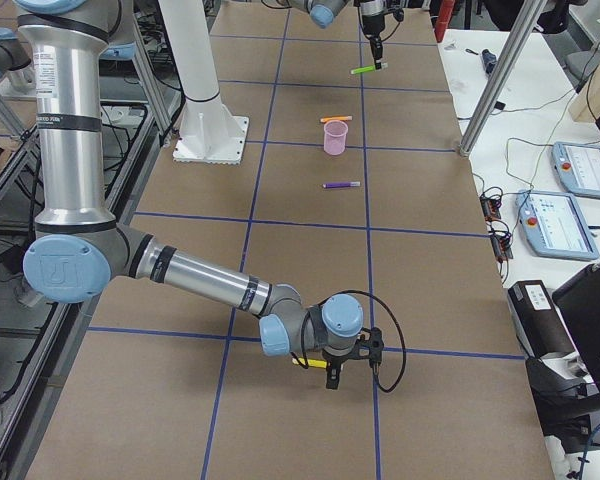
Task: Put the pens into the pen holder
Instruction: 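Lift the green marker upright with the left gripper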
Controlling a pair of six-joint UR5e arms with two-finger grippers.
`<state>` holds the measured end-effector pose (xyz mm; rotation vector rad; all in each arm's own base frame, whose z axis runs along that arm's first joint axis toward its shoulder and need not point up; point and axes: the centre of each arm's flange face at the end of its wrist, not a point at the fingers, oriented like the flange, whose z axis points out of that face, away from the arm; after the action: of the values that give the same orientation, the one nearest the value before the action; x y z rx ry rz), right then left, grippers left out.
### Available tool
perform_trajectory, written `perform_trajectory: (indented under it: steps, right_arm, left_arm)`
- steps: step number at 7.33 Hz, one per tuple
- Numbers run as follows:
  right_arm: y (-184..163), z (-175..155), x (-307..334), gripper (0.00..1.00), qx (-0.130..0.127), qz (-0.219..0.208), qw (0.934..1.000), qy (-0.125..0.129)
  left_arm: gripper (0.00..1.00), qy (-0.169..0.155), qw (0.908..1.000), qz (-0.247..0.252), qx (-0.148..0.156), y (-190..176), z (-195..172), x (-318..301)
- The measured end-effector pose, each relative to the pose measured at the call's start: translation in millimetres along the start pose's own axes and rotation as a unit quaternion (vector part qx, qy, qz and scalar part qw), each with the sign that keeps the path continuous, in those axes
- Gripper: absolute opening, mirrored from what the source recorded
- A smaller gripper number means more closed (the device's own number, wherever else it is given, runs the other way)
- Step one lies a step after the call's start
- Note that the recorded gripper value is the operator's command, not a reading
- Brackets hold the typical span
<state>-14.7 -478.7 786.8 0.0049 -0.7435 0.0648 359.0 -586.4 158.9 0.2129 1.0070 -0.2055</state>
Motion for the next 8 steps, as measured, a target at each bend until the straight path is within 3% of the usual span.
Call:
perform_trajectory:
  steps: [3, 4, 6, 8]
  right_arm:
    - [5.1, 18.6, -2.6, 0.99, -0.004, -0.017, 0.9998, 0.009]
    - [6.0, 22.5, -5.6, 0.86, -0.008, -0.02, 0.9997, 0.009]
    - [7.0, 25.9, -8.5, 0.29, -0.012, -0.023, 0.9996, 0.008]
    - [7.2, 26.3, -9.0, 0.05, -0.013, -0.024, 0.9996, 0.007]
  left_arm:
    - [0.0, 0.0, 1.0, 0.002, -0.001, -0.1, 1.8, 3.9]
    - [0.0, 0.0, 1.0, 0.002, -0.002, -0.6, 3.1, 6.7]
    - [0.0, -0.001, 1.0, 0.002, -0.002, -1.3, 4.1, 8.6]
    - [0.0, 0.0, 1.0, 0.002, -0.002, -1.0, 4.2, 9.2]
